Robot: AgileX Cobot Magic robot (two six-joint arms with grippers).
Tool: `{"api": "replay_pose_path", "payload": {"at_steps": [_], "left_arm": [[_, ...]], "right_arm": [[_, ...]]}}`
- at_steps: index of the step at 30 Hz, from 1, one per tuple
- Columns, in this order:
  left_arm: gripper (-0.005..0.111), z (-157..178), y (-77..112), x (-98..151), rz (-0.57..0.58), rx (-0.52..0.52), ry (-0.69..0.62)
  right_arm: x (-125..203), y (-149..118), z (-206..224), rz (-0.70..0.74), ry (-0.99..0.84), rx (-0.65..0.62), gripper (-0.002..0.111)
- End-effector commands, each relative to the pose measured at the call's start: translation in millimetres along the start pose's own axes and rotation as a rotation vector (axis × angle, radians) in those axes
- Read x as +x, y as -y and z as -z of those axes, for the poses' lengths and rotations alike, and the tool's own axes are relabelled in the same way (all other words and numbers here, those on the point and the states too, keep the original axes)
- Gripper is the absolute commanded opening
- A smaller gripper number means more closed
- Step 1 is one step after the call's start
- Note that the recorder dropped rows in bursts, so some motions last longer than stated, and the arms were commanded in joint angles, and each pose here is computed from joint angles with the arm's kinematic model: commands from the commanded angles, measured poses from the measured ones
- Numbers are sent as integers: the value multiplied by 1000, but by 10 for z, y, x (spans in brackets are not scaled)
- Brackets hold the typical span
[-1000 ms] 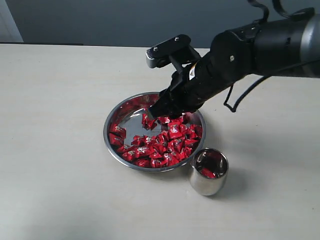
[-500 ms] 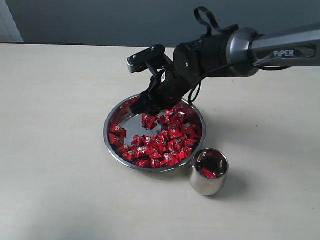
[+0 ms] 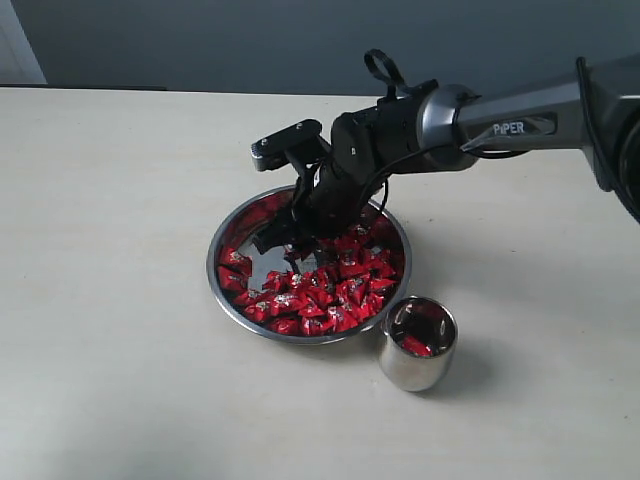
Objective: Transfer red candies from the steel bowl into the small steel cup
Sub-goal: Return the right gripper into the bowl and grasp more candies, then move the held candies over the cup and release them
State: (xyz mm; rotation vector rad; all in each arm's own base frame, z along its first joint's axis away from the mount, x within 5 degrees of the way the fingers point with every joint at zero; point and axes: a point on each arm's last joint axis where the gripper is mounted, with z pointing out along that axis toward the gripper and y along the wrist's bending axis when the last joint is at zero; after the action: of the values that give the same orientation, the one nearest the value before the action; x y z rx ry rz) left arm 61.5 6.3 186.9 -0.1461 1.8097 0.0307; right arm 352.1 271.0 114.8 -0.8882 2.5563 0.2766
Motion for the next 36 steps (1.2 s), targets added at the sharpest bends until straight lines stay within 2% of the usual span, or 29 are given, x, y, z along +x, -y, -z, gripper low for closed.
{"api": "replay_pose_path", "payload": {"at_steps": [1, 3, 7, 11, 16, 26, 30, 32, 36], "left_arm": [[0, 2, 3, 4, 1, 5, 6], [0, 2, 3, 4, 1, 5, 6], [0, 2, 3, 4, 1, 5, 6], [0, 2, 3, 4, 1, 5, 6], [0, 2, 3, 4, 1, 5, 6], [0, 2, 3, 4, 1, 5, 6], [0, 2, 3, 4, 1, 5, 6], [0, 2, 3, 4, 1, 5, 6], [0, 2, 3, 4, 1, 5, 6]], "right_arm": [[-16, 19, 5, 5, 7, 3, 41], [-16, 19, 5, 5, 7, 3, 31], [-22, 19, 16, 5, 10, 3, -1], [-81, 6, 166, 3, 31, -1, 0], [-172, -25, 548, 10, 49, -10, 0], [-162, -104, 1080, -9, -12, -61, -1], [-71, -147, 1306, 2, -102, -86, -1], [59, -168, 1574, 12, -97, -89, -1], [503, -199, 2108, 8, -6, -79, -1]]}}
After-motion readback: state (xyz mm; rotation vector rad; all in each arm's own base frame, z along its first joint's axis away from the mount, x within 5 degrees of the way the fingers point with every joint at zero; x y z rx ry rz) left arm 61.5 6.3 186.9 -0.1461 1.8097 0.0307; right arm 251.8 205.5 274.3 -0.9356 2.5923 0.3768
